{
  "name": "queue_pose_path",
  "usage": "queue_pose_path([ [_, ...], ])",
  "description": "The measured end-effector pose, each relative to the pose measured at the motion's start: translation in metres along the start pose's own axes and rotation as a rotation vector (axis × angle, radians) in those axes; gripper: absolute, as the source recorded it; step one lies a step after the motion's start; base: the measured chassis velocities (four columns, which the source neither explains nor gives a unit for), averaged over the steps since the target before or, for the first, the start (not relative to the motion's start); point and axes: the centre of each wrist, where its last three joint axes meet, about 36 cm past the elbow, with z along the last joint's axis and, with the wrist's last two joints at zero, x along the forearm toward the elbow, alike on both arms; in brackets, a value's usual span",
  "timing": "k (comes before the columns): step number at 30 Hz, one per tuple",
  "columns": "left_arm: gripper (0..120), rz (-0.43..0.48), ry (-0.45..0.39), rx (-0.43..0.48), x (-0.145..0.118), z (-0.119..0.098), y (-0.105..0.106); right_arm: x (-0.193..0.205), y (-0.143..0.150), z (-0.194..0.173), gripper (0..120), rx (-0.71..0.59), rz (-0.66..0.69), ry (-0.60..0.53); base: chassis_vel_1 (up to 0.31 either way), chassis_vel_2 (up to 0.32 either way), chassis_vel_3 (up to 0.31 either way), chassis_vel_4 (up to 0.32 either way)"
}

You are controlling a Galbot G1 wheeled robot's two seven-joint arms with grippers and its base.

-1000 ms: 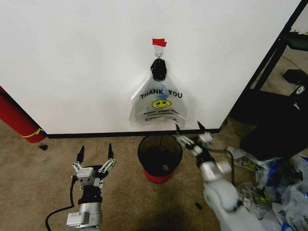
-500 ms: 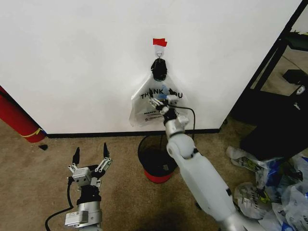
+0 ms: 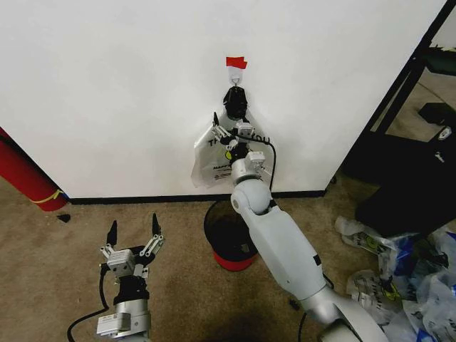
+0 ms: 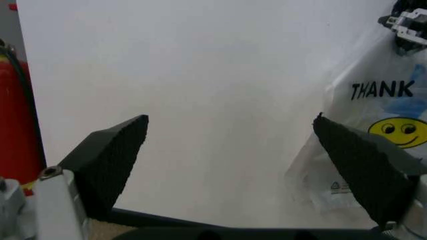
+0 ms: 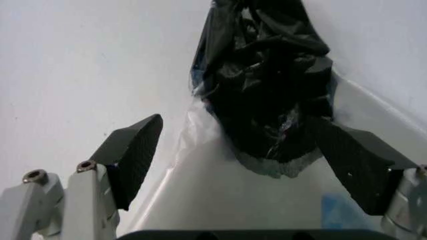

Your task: Pick up the garbage bag from the wall and place it over the trash bin.

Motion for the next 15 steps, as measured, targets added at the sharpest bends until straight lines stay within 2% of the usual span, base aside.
queue_pose_path([
  [3, 98, 0.0, -0.001, -0.001, 0.001, 0.0, 0.0, -0.001, -0.002, -0.002, 82, -0.002, 0.012, -0.005, 0.0, 0.0, 0.0, 0.0],
  [7, 98, 0.001, -0.001, 0.0, 0.002, 0.0, 0.0, 0.001, -0.003, -0.003, 68, 0.0, 0.021, -0.009, 0.0, 0.0, 0.0, 0.0],
  [10, 98, 0.003, -0.001, 0.0, 0.002, 0.0, 0.0, 0.003, -0.004, -0.003, 63, 0.004, 0.023, -0.011, 0.0, 0.0, 0.0, 0.0],
  [15, 98, 0.005, 0.001, 0.0, 0.002, 0.001, -0.001, 0.01, -0.004, -0.007, 38, 0.008, 0.022, -0.019, 0.0, 0.0, 0.0, 0.0],
])
